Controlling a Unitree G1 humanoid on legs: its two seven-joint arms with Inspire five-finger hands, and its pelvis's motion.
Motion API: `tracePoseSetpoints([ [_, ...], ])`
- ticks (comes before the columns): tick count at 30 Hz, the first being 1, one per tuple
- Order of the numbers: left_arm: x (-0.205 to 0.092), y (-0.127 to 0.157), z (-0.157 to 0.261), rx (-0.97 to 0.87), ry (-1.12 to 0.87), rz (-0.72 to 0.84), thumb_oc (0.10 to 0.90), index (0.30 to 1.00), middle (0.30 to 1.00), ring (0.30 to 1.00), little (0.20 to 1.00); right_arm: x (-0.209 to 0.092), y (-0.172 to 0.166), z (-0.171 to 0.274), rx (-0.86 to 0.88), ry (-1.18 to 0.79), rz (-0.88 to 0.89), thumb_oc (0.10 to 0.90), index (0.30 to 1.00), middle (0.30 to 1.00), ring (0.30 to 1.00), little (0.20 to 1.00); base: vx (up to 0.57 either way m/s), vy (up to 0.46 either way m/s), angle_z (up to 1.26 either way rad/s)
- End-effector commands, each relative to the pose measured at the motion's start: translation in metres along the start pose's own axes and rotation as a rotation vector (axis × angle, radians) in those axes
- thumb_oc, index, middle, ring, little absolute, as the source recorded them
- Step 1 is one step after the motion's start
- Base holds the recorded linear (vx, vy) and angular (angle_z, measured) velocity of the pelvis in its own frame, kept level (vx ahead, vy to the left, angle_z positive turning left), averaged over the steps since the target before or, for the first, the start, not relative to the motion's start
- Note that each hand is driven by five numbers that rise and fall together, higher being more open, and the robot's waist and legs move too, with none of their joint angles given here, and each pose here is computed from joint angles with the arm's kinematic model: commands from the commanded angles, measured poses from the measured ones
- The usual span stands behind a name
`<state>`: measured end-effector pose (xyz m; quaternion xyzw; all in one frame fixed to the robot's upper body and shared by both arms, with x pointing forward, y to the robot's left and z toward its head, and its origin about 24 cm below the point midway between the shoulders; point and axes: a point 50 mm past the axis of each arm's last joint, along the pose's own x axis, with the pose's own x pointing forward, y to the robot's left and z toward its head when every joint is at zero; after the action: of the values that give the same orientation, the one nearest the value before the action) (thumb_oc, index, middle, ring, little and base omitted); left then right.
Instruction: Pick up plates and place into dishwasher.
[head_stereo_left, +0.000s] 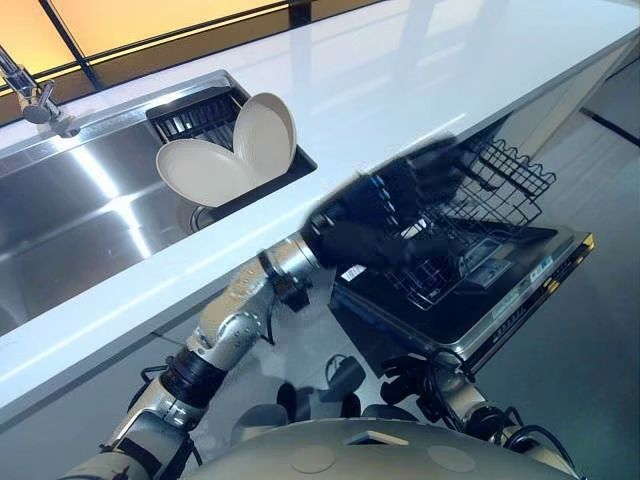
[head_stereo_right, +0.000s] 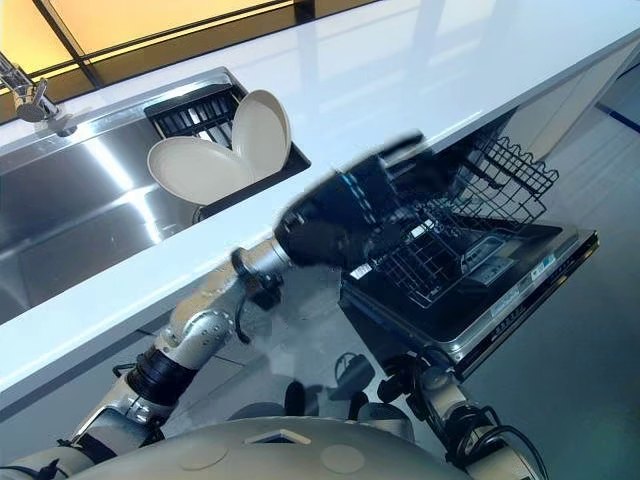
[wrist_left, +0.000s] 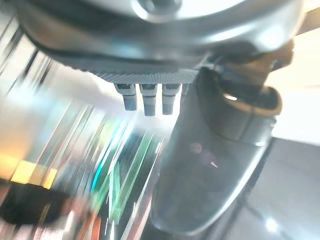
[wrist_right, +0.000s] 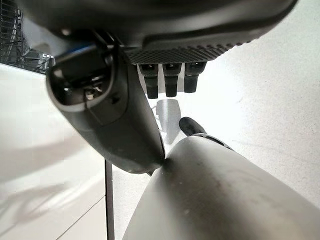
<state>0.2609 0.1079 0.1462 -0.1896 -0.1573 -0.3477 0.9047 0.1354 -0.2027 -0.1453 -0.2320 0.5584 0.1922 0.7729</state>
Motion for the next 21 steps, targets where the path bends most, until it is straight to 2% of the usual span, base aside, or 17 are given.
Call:
tracePoseSetpoints([
  [1, 0.010, 0.002, 0.094, 0.542, -0.450, 0.178, 0.800, 0.900, 0.900, 0.900, 0.900, 0.001, 0.008, -0.027, -0.046, 0.055, 0.023, 0.800, 0.900, 0.900, 0.900, 0.900, 0.06, 0.037, 0.11],
  [3, 0.001, 0.018, 0.127, 1.009, -0.491, 0.351, 0.800, 0.900, 0.900, 0.900, 0.900, 0.001, 0.012, -0.039, -0.037, 0.075, 0.022, 0.800, 0.900, 0.900, 0.900, 0.900, 0.06, 0.045, 0.09],
  [6, -0.009, 0.042, 0.164, 1.494, -0.464, 0.516, 0.800, 0.900, 0.900, 0.900, 0.900, 0.001, 0.014, -0.048, -0.031, 0.093, 0.021, 0.800, 0.900, 0.900, 0.900, 0.900, 0.05, 0.038, 0.08],
  [10, -0.028, 0.074, 0.203, 1.893, -0.309, 0.606, 0.800, 0.900, 0.900, 0.900, 0.900, -0.001, 0.010, -0.054, -0.033, 0.108, 0.014, 0.800, 0.900, 0.900, 0.900, 0.900, 0.04, 0.039, 0.11],
  [11, -0.028, 0.074, 0.205, 1.899, -0.305, 0.607, 0.800, 0.900, 0.900, 0.900, 0.900, -0.001, 0.010, -0.054, -0.033, 0.108, 0.015, 0.800, 0.900, 0.900, 0.900, 0.900, 0.02, 0.039, 0.14],
  [15, -0.045, 0.094, 0.218, 2.117, -0.110, 0.589, 0.800, 0.900, 0.900, 0.900, 0.900, -0.003, 0.001, -0.058, -0.032, 0.117, 0.005, 0.800, 0.900, 0.900, 0.900, 0.900, 0.01, 0.040, 0.08],
  [21, -0.058, 0.111, 0.222, 2.343, 0.129, 0.472, 0.800, 0.900, 0.900, 0.900, 0.900, -0.006, -0.009, -0.059, -0.036, 0.129, -0.003, 0.800, 0.900, 0.900, 0.900, 0.900, 0.01, 0.044, 0.00],
])
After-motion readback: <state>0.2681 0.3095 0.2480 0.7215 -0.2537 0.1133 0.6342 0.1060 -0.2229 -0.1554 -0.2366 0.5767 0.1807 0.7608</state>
